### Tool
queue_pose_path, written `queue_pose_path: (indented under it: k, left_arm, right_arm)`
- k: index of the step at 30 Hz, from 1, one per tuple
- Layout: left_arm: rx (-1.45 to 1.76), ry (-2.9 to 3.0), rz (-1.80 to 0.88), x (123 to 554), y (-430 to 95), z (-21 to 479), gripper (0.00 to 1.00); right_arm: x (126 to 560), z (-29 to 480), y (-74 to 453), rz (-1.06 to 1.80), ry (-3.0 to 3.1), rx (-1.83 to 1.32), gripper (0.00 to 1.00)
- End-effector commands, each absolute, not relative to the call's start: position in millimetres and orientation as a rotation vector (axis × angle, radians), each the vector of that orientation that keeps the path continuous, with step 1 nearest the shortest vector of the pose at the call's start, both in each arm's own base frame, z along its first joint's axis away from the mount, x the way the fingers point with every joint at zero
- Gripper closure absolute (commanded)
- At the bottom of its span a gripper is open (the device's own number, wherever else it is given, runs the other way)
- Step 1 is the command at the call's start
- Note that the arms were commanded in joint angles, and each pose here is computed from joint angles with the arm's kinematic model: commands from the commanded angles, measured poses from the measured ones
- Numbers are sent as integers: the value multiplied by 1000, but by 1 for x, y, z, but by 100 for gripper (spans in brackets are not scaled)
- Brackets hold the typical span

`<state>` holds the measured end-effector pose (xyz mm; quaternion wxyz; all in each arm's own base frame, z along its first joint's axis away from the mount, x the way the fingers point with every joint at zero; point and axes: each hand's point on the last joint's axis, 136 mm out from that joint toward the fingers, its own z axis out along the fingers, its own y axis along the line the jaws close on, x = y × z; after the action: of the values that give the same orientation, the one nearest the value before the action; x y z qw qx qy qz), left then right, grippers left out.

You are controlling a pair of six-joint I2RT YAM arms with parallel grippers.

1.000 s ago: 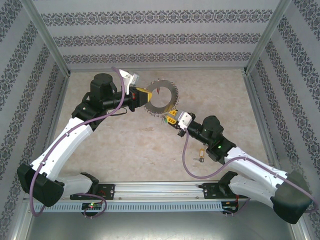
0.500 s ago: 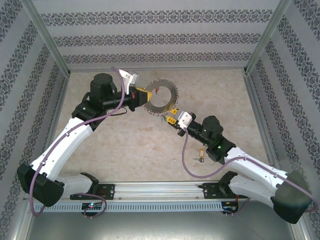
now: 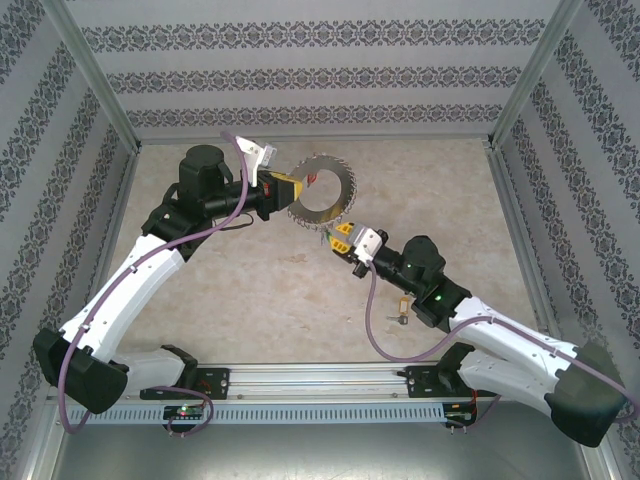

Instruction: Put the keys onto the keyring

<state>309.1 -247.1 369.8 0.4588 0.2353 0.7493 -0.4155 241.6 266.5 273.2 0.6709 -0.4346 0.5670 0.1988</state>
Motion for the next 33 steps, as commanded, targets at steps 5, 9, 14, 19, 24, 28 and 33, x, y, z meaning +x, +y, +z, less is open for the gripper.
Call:
queue_pose_path:
  k: [5,9,14,19,24,28,33]
  left_arm:
    - [573,1789,-1037,307,-244,393,100]
    - [571,1790,-1039,307,-244,393,100]
    - [572,1795,-1038,308,-244,391,100]
    - [570,1802,-1040,308,-245,390,100]
    - [572,1804,-1039,308,-245,389,100]
    - [572,1806,-1036,309,-245,388,100]
    - [569,1809,-1032,309,-244,389,100]
  right_arm:
    - [247,294,267,431,1230,-916,74]
    - [250,295,264,408,1234,-904,72]
    - [253,296,265,409,1240,-894,71]
    - [258,296,264,381,1251,-876,68]
    - [261,300,262,362,1241,-859,68]
    - [261,299,262,360,1242,-866,70]
    - [264,295,261,346,1256,-866,73]
